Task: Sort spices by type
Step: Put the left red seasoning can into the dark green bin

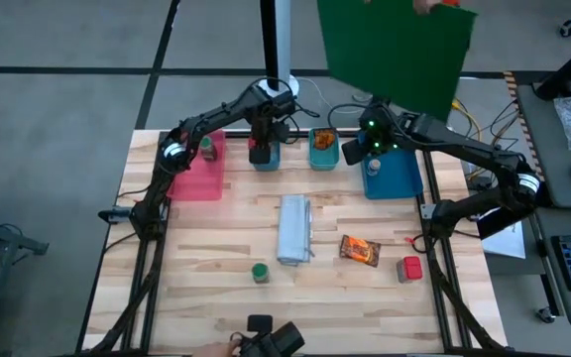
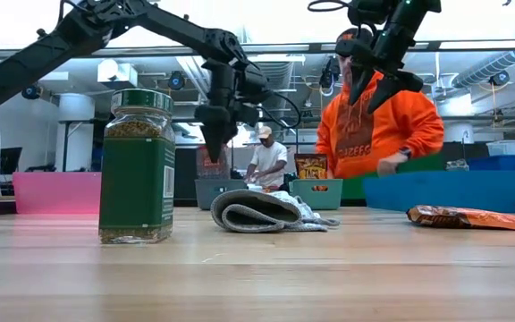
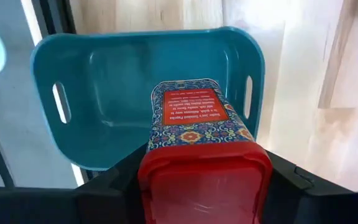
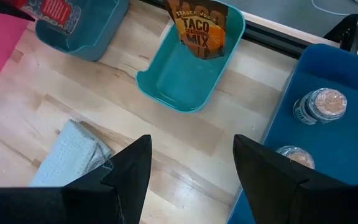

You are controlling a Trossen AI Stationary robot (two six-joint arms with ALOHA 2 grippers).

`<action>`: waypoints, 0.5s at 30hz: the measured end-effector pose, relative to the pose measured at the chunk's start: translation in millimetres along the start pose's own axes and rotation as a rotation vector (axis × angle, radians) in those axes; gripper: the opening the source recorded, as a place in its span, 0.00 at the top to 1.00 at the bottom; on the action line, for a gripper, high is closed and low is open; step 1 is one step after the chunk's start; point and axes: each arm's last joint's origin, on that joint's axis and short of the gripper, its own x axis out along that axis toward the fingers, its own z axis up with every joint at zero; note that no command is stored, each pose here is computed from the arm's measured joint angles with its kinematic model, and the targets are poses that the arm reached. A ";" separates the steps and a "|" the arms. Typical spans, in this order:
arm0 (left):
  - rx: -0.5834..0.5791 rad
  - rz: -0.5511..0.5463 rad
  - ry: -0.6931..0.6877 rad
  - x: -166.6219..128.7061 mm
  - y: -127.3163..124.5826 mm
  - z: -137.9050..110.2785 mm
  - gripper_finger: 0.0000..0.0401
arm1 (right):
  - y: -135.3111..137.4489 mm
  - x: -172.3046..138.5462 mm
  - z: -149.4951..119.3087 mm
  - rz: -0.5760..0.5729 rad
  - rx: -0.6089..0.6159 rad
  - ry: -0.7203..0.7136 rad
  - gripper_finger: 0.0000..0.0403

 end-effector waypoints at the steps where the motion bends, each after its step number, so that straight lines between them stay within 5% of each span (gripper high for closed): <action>1: 0.000 0.003 -0.005 0.9 0.3 0.6 0.52 | 0.0 0.0 0.0 0.000 0.000 0.000 0.47; 15: -0.001 0.025 -0.056 9.9 3.1 6.0 0.52 | 0.1 0.8 0.2 -0.002 0.001 0.001 0.47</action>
